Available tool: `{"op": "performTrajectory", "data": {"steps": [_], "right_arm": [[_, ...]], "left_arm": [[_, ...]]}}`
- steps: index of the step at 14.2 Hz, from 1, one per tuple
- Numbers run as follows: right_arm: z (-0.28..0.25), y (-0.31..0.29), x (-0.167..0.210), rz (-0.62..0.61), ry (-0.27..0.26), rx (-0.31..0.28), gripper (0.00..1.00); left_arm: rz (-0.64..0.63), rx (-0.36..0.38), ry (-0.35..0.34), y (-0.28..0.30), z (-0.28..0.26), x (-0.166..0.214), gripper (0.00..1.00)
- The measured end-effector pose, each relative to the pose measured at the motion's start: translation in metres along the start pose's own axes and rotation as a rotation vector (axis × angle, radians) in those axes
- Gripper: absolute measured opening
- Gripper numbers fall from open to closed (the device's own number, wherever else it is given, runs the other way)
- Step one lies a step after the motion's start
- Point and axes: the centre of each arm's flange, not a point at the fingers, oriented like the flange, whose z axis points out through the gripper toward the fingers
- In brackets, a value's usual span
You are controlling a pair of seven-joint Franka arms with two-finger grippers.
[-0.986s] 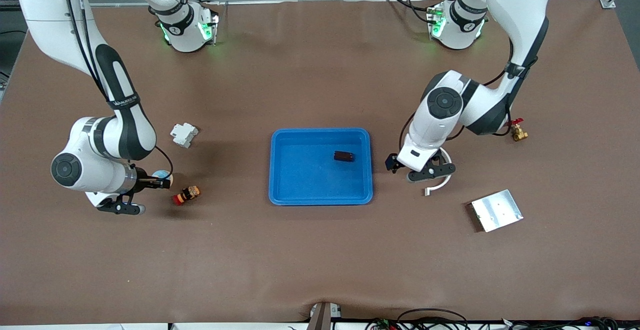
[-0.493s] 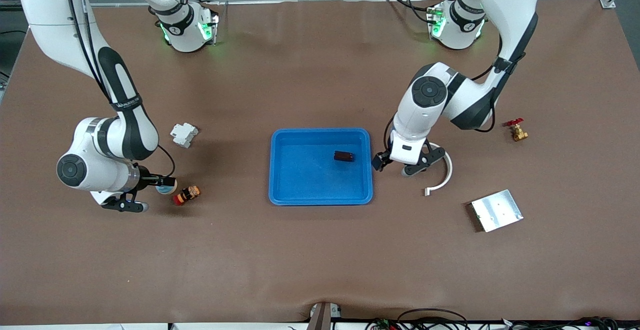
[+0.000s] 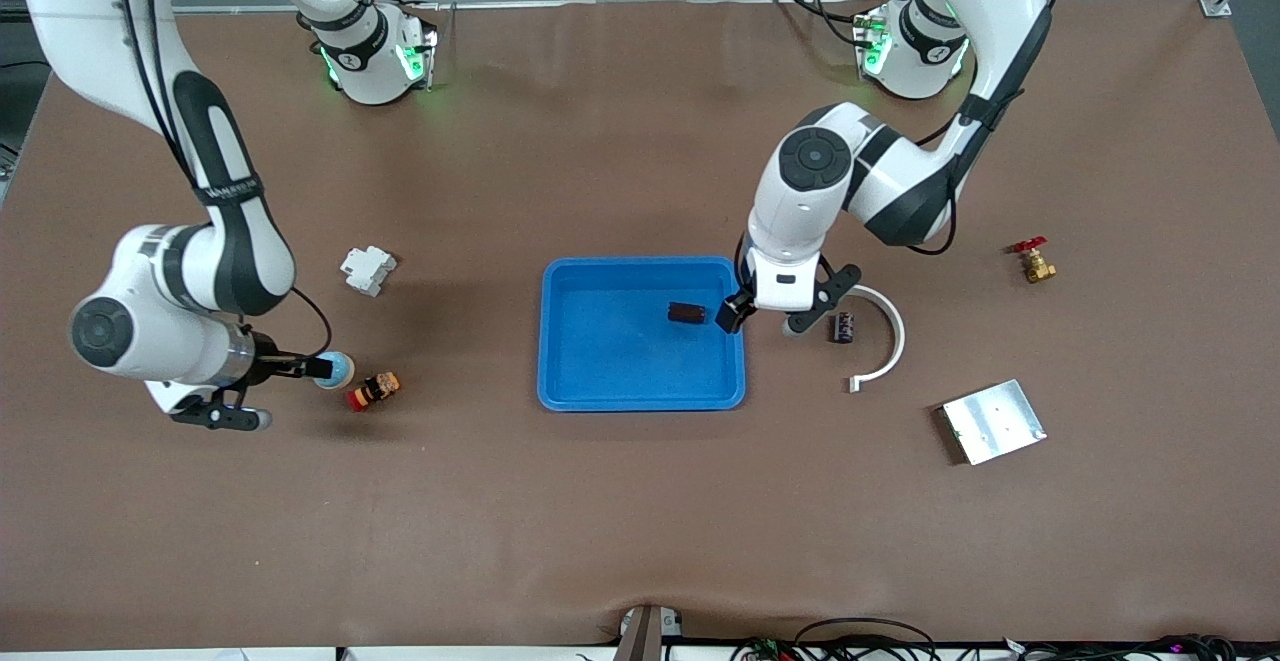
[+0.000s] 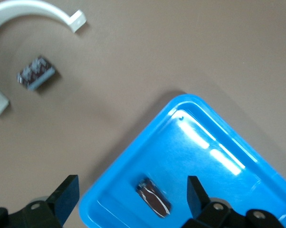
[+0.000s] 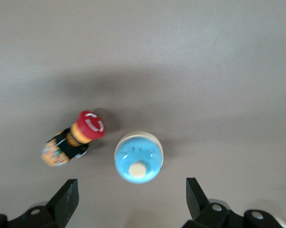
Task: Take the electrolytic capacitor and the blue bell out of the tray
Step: 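Grasp the second capacitor with the left gripper while the right gripper withdraws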
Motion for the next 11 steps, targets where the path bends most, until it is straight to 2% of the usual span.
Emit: {"op": "performTrajectory", "data": {"steps": [4,9,11], "right_arm": [[-0.115,0.005,-0.020,0.002,0.016,0.024,1.00],[-0.247,0.030,-0.063,0.021,0.036,0.047,1.00],[-0.284,0.044,-0.082,0.018,0.059,0.021,1.00]], "left_arm": [[-0.203,0.034,-0.024,0.005,0.022,-0.028,1.00],[-0.377,0.058,-0.045,0.013,0.047,-0.022,1.00],[-0.433,0.075,-0.054,0.016,0.061,-0.031,1.00]]}}
